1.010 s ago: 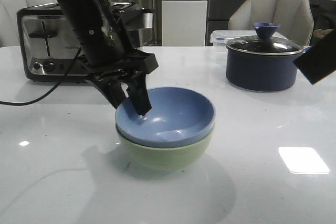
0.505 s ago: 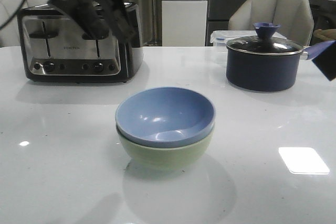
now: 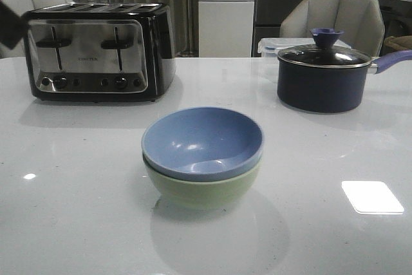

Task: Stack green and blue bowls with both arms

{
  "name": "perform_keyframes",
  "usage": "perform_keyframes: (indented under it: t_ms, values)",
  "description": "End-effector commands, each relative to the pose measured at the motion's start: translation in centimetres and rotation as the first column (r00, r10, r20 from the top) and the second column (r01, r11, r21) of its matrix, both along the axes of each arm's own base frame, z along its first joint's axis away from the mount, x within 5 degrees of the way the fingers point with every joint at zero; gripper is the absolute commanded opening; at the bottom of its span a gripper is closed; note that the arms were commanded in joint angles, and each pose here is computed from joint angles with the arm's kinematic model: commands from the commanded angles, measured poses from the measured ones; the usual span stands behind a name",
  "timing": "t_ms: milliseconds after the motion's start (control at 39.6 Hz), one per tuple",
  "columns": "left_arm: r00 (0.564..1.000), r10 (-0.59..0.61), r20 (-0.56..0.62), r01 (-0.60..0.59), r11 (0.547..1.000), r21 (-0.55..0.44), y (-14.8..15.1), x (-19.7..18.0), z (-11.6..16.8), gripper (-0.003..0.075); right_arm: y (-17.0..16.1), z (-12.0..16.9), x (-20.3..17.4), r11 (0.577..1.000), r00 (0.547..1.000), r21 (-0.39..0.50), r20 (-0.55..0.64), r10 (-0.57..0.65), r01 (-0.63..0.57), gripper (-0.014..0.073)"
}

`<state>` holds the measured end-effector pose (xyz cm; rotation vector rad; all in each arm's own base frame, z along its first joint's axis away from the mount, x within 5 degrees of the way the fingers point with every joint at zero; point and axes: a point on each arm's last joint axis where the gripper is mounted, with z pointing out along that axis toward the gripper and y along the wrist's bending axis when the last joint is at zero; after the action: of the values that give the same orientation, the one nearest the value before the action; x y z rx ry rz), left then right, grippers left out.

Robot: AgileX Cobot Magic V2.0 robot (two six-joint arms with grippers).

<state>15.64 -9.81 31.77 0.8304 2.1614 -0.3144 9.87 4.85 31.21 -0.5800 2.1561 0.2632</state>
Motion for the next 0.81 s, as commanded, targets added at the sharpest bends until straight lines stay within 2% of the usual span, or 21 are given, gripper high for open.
perform_keyframes:
  t_ms: [0,252,303,353,505,606,656,783]
  values:
    - [0.993,0.027,0.114,-0.018,0.997,-0.079,1.0,-1.8,0.8,0.0473,-0.5,0.4,-0.9,0.999,0.997,0.029,0.074,-0.014,0.012,0.0461]
    - [0.981,0.031,0.189,-0.012,0.995,-0.103,2.7,-4.7,0.4,0.0471,-1.1,-0.4,-2.4,0.999,0.994,0.032,0.11,-0.016,0.012,0.046]
    - [0.981,0.032,0.193,-0.012,0.994,-0.106,2.7,-4.8,0.4,0.0456,-1.1,-0.4,-2.4,0.999,0.994,0.032,0.11,-0.016,0.012,0.043]
    - [0.98,0.031,0.197,-0.012,0.995,-0.098,2.8,-4.7,0.4,0.0417,-1.1,-0.4,-2.4,0.999,0.994,0.032,0.11,-0.016,0.012,0.0379]
    - [0.98,0.03,0.197,-0.012,0.996,-0.09,2.8,-4.7,0.4,0.0247,-1.1,-0.4,-2.4,0.999,0.994,0.032,0.11,-0.016,0.012,0.0147]
    - [0.98,0.033,0.194,-0.015,0.996,-0.093,2.8,-4.7,0.4,0.0132,-1.1,-0.4,-2.4,0.999,0.994,0.032,0.109,-0.016,0.012,0.0038]
    - [0.982,0.052,0.181,-0.031,0.993,-0.114,2.8,-4.7,0.4,0.0088,-1.1,-0.4,-2.4,0.999,0.994,0.032,0.109,-0.016,0.012,0.0016]
    - [0.983,0.094,0.155,-0.072,0.987,-0.143,2.9,-4.6,0.4,0.0099,-1.1,-0.4,-2.4,0.999,0.994,0.031,0.108,-0.015,0.012,0.0023]
